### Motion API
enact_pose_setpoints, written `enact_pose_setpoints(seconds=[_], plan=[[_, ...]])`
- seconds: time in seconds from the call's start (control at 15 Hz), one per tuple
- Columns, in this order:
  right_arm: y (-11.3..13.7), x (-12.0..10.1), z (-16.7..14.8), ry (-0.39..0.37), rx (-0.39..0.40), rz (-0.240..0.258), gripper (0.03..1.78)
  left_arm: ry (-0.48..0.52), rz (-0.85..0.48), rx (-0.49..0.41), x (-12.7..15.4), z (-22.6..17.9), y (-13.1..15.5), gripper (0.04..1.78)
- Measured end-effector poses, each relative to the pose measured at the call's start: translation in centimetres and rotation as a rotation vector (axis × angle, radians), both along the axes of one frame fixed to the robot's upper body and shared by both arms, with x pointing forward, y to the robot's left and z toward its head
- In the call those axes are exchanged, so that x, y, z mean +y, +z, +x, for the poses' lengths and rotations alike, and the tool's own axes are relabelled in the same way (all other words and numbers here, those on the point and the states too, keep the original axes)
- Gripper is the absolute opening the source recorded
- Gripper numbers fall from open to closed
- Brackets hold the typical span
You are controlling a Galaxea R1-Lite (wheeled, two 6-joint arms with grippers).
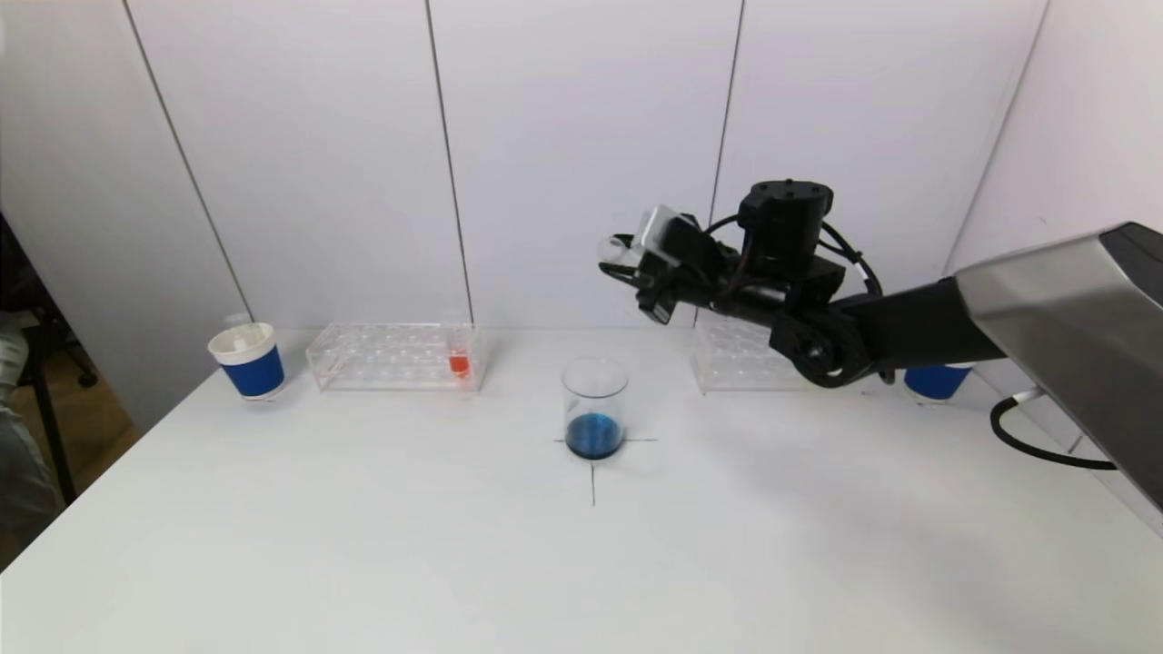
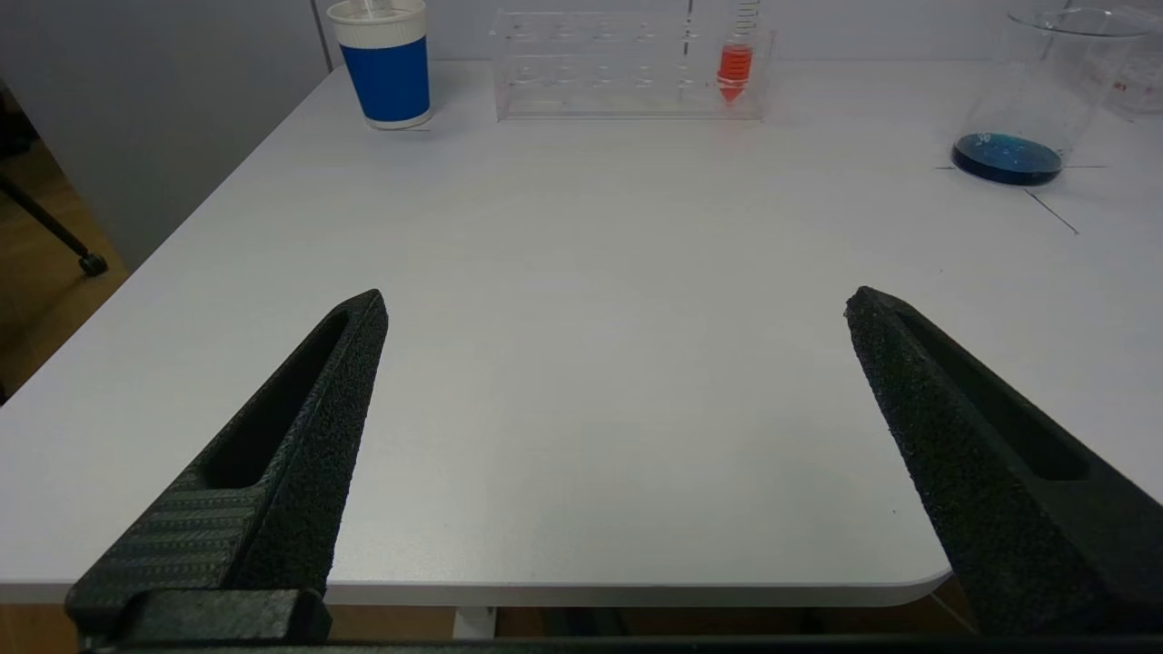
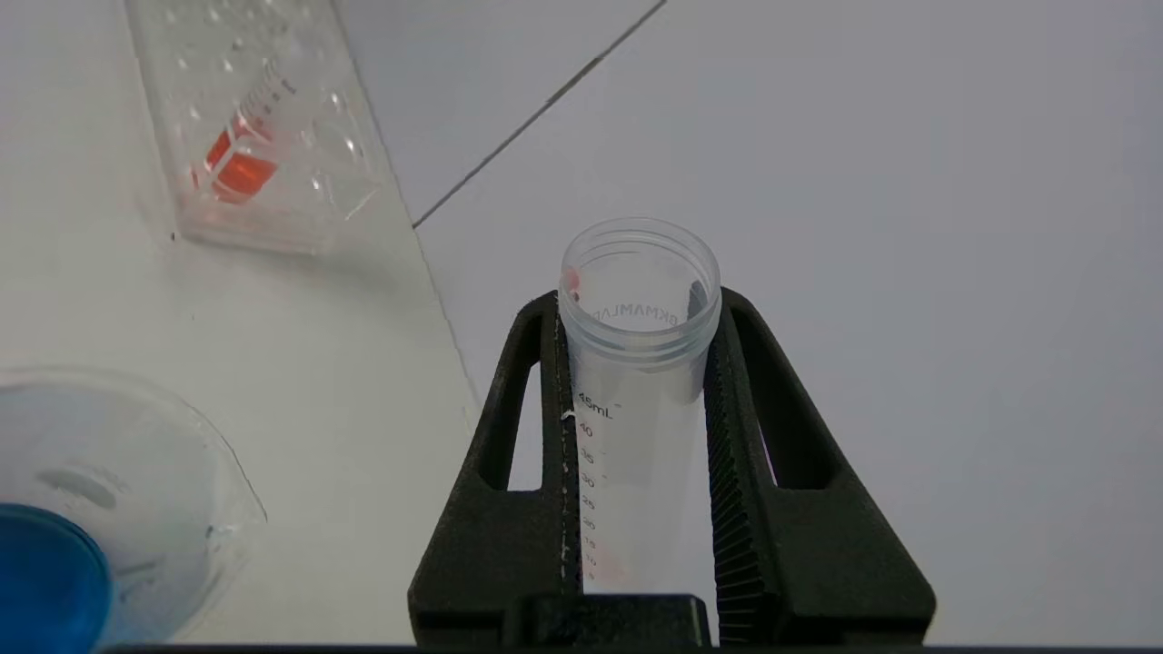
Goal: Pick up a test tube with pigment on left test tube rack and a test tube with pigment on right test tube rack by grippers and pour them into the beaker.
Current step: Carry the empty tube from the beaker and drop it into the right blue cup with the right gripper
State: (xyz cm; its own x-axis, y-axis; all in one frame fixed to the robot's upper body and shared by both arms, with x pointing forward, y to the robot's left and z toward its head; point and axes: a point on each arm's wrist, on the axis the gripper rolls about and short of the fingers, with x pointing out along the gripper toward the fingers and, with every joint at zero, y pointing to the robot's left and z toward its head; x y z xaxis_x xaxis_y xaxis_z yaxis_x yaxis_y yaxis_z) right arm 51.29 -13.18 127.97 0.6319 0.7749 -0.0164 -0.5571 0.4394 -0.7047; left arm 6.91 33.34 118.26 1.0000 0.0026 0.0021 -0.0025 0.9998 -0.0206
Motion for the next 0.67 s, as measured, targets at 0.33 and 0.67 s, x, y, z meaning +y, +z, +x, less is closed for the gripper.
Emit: enact_pose_setpoints(seconds=[0.33,0.67], plan=[[3.2,0.0,-1.0,-0.139,0.176,0.245,0.46,0.0,0.0,0.0,0.0,0.0,0.0,1.76],[6.0,-1.0,-1.3,-0.341,0.231,0.425,0.46,0.0,0.0,0.0,0.0,0.0,0.0,1.76]])
